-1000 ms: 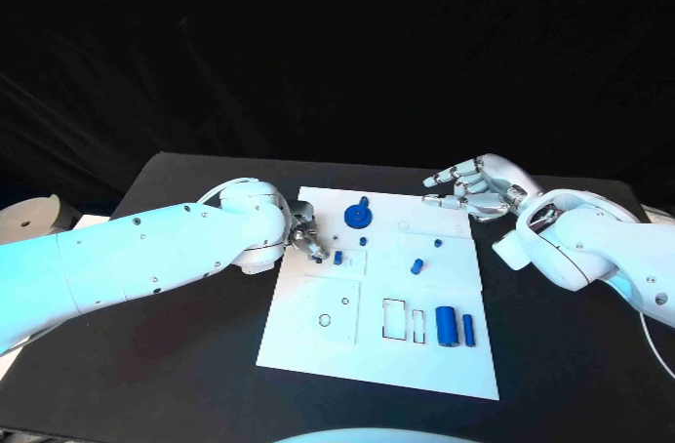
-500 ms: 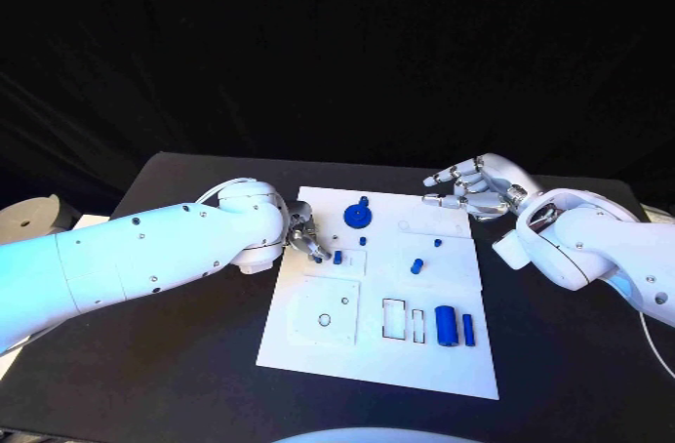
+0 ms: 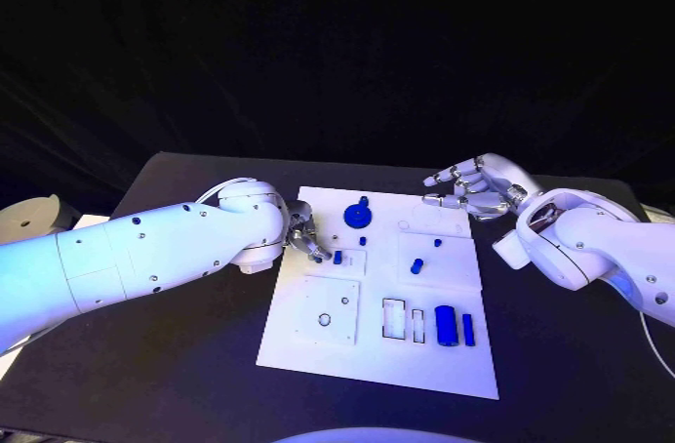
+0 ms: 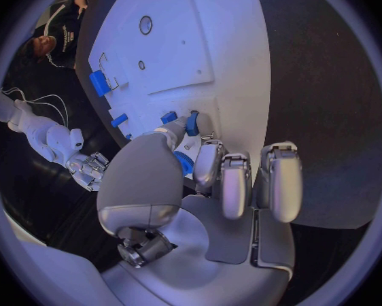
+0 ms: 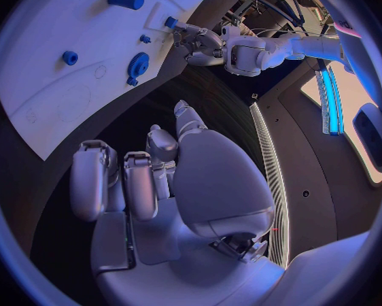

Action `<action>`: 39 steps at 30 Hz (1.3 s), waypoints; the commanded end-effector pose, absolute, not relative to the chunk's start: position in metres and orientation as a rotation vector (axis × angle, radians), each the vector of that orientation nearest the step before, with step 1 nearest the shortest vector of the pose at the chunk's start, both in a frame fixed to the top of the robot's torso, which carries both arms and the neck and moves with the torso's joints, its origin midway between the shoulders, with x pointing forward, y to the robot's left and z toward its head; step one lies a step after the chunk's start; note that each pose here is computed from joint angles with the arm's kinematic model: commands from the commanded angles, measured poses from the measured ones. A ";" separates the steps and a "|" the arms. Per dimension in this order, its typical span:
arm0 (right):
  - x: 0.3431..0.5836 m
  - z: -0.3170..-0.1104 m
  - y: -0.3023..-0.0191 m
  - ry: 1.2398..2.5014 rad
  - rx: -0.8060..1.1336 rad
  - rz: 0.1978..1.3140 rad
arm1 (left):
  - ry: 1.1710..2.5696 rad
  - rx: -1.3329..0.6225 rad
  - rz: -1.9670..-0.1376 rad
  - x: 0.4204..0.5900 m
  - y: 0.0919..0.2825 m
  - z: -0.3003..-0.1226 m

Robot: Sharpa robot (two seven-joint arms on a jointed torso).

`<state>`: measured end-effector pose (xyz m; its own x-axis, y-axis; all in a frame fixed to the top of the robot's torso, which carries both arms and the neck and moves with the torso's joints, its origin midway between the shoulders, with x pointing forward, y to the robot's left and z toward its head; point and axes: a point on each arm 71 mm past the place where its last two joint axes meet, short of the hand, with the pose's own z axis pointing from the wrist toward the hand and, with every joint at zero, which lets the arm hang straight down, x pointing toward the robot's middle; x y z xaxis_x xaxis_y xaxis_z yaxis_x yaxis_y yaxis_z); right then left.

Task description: Assemble the parts on the task board

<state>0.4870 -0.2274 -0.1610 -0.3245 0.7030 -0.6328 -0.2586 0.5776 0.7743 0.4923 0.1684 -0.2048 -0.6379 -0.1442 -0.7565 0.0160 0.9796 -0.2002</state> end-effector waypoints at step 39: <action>0.486 -0.161 -0.226 1.635 0.363 1.019 | 2.320 -0.070 -0.147 0.488 0.172 -0.218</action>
<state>0.4869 -0.2275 -0.1611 -0.3245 0.7028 -0.6331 -0.2586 0.5779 0.7740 0.4937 0.1681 -0.2054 -0.6365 -0.1364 -0.7591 0.0187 0.9812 -0.1920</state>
